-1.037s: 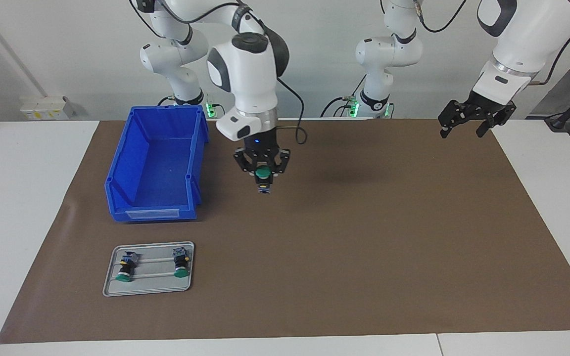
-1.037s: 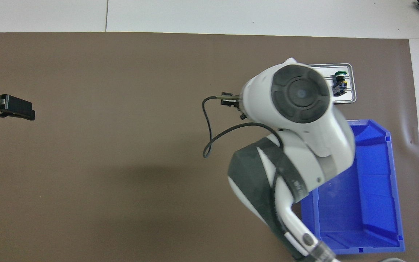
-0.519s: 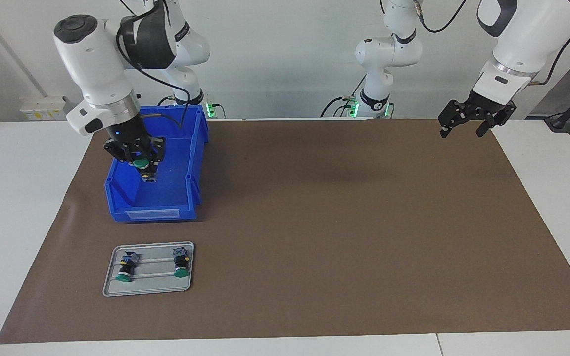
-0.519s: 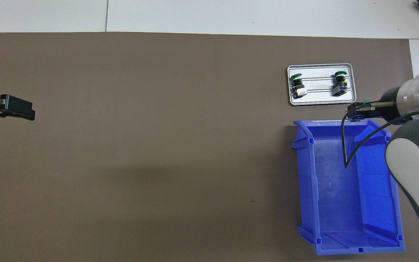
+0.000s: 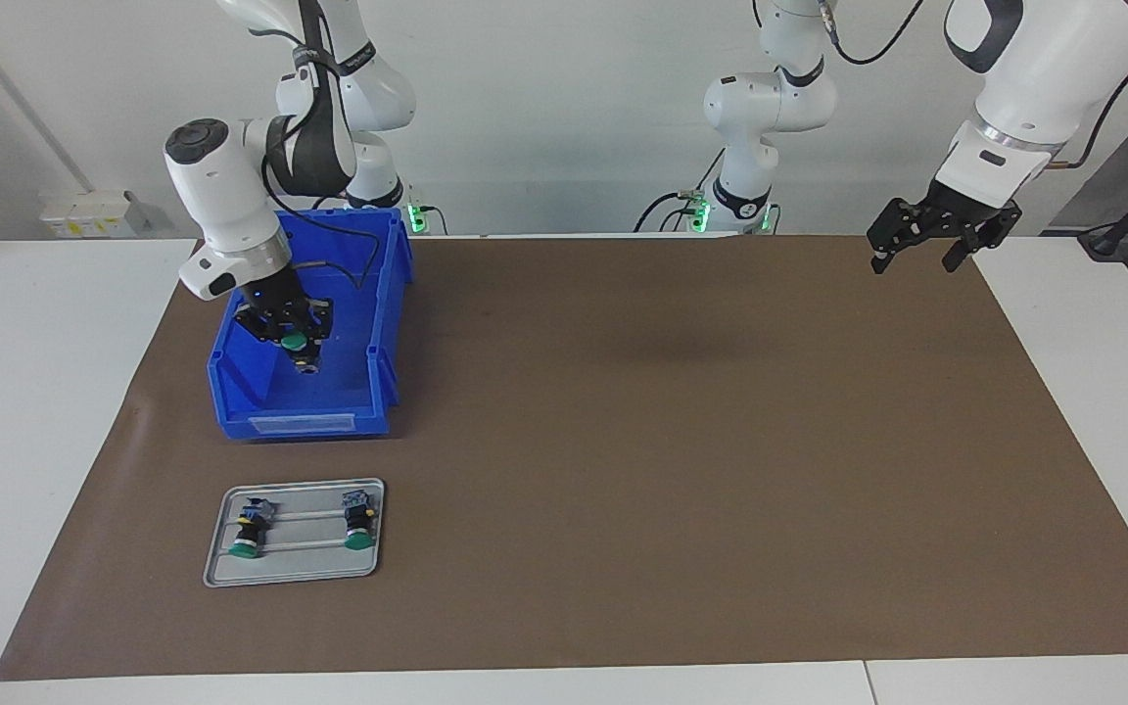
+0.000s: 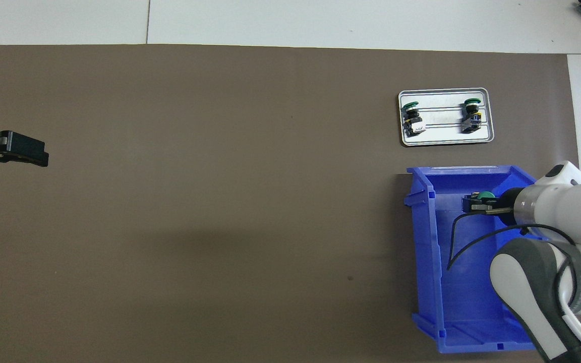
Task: Place and press button with both arms
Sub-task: 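Lower the button into the blue bin and open the right gripper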
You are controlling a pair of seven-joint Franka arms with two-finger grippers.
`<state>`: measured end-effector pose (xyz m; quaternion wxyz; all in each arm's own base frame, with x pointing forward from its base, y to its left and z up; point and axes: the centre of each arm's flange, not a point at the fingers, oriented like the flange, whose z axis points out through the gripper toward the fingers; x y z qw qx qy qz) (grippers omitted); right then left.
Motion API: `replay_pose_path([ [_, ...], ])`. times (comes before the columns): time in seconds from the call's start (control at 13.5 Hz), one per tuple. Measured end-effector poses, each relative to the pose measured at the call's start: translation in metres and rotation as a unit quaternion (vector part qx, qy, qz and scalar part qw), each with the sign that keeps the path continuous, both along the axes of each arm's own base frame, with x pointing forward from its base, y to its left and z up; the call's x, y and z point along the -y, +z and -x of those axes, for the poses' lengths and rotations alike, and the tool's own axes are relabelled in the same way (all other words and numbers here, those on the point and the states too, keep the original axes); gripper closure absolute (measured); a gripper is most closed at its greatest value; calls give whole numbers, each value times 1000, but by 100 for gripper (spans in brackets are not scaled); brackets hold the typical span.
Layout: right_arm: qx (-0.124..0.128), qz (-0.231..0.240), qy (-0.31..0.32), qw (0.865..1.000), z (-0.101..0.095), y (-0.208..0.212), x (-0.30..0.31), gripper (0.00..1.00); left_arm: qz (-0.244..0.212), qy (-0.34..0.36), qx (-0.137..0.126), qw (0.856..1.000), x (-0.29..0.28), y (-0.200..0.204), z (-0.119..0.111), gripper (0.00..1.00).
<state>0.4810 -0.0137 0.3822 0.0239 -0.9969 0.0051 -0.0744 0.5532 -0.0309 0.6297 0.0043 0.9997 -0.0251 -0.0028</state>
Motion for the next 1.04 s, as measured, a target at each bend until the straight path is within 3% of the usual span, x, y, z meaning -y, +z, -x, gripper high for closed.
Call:
replay_pose_path([
  [0.44, -12, -5, -10, 1000, 12, -56, -2, 65, 0, 0, 0, 1000, 0, 0, 0, 0],
  [0.52, -11, -5, -10, 1000, 12, -57, -2, 61, 0, 0, 0, 1000, 0, 0, 0, 0],
  [0.67, 2, -5, -10, 1000, 5, -48, -2, 39, 0, 0, 0, 1000, 0, 0, 0, 0],
  [0.89, 19, -8, -8, 1000, -20, 3, -2, 4, 0, 0, 0, 1000, 0, 0, 0, 0],
  [1.04, 14, -14, -5, 1000, -38, 61, 1, 0, 0, 0, 0, 1000, 0, 0, 0, 0],
])
